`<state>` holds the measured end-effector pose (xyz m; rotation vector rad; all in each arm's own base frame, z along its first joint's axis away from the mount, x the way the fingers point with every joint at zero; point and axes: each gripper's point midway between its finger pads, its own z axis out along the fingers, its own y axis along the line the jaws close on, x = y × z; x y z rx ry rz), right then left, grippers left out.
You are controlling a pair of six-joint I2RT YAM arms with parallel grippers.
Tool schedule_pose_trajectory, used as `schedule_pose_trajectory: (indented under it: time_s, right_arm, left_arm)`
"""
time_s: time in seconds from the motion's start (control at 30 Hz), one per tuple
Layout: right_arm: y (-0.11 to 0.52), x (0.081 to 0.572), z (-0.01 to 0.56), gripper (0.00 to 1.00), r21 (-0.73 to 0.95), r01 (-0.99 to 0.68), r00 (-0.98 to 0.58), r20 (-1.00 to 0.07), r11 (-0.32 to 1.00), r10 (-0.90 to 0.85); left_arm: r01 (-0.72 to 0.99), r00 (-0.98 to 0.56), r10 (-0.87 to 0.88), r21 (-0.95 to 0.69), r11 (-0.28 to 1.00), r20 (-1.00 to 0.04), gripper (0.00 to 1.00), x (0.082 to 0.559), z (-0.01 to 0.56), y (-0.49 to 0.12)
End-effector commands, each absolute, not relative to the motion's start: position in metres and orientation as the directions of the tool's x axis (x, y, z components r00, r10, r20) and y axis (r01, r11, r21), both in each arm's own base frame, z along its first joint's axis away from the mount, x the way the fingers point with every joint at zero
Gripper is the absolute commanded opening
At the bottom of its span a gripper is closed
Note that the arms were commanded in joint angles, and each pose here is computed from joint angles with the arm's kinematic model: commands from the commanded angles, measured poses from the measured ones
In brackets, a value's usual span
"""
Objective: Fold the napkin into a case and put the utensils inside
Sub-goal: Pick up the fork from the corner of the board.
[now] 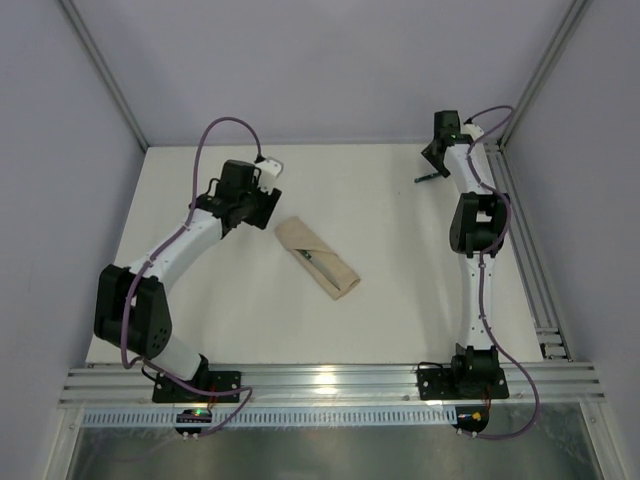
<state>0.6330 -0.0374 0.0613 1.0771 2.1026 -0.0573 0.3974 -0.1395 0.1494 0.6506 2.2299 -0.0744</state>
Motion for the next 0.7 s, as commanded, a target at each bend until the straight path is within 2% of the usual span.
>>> schedule_pose_trajectory:
  time_s: [0.0,0.17,0.27,0.47,0.53,0.57,0.67]
  right_arm:
    - [-0.033,0.649,0.064,0.62,0.353,0.707,-0.305,-0.63,0.613,0.714]
    - [-0.033,0.645,0.053,0.59,0.351,0.72,-0.318,-0.601,0.599,0.734]
    - [-0.036,0.638,0.04,0.54,0.343,0.729,-0.343,-0.566,0.592,0.75]
    - [-0.043,0.628,0.024,0.24,0.338,0.733,-0.393,-0.498,0.59,0.773]
    - [-0.044,0.626,0.023,0.07,0.338,0.727,-0.407,-0.488,0.598,0.772]
    - [-0.044,0.625,0.021,0.04,0.333,0.719,-0.422,-0.487,0.61,0.764]
    - [-0.042,0.622,0.02,0.04,0.339,0.696,-0.451,-0.479,0.633,0.753]
  left_arm:
    - [0.463,-0.495,0.419,0.177,0.868,-0.761,0.56,0.404,0.173,-0.137]
    - [0.475,-0.5,0.406,0.149,0.867,-0.765,0.56,0.403,0.172,-0.137]
    - [0.473,-0.501,0.397,0.14,0.87,-0.77,0.56,0.404,0.174,-0.136]
    - [0.465,-0.506,0.387,0.134,0.875,-0.771,0.56,0.405,0.175,-0.13]
    - [0.461,-0.506,0.378,0.127,0.878,-0.775,0.56,0.405,0.177,-0.128]
    - [0.458,-0.505,0.376,0.128,0.88,-0.777,0.56,0.406,0.178,-0.126]
    - [0.453,-0.504,0.366,0.121,0.883,-0.782,0.56,0.406,0.182,-0.123]
